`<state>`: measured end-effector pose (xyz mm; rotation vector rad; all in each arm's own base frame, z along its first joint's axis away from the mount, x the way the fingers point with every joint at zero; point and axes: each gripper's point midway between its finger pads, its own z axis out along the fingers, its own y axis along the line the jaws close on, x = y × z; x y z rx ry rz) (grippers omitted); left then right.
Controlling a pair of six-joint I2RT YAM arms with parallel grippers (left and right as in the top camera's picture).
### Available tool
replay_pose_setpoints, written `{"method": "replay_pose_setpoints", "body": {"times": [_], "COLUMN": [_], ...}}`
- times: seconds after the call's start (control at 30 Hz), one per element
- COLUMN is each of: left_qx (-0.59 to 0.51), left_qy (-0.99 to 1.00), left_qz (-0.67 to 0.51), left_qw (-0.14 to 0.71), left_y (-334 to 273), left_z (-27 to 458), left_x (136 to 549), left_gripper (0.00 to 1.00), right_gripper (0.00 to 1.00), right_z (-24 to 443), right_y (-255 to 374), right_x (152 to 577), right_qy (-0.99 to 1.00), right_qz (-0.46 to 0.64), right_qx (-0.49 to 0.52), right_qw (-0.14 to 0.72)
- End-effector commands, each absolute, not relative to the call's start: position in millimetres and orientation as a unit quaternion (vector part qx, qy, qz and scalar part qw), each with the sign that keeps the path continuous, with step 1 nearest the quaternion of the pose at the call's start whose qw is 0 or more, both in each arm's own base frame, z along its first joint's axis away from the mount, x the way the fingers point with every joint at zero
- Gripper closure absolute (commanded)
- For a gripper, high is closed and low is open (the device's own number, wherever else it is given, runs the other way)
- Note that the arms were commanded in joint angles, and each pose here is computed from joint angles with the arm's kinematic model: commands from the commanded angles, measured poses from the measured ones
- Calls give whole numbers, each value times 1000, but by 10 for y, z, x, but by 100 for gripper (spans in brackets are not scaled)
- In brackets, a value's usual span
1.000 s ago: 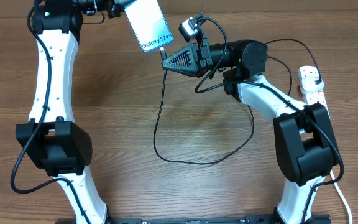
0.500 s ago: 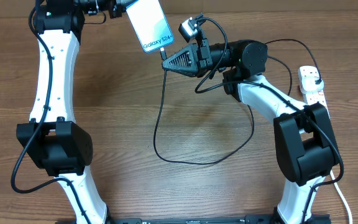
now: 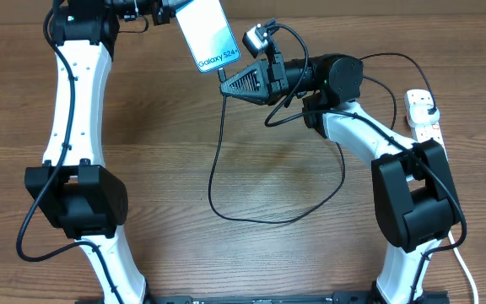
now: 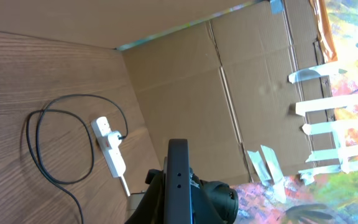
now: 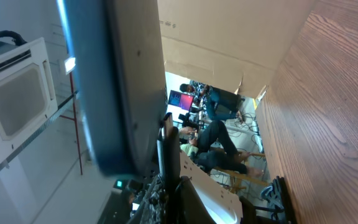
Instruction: Plug charger to phone and switch on socket
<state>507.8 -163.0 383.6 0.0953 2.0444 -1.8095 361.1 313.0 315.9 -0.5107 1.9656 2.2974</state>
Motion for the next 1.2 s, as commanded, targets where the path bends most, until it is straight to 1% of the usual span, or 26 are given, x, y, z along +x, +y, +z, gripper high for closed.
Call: {"method": "replay_pose_setpoints", "body": {"times": [0.0,0.4,1.17], "left_qx": [56,36,62], "left_qy": [727,730,728], "left_qz": [-653,-645,-644], "left_qw": [204,222,227], "left_y": [-1674,-1460,-1602], "left_z": [3886,3880,3879], "left_x": [5032,5121,5077], "left_gripper": [96,96,96], "right_gripper": [96,97,97], "right_z": [3250,3246,3253], "right_y": [3118,3117,3117], "right_x": [3619,3614,3600], "right_qy": [635,636,634], "right_qz": [752,751,751], "right_qx": [-170,-172,-177], "right_qw": [50,49,52]}}
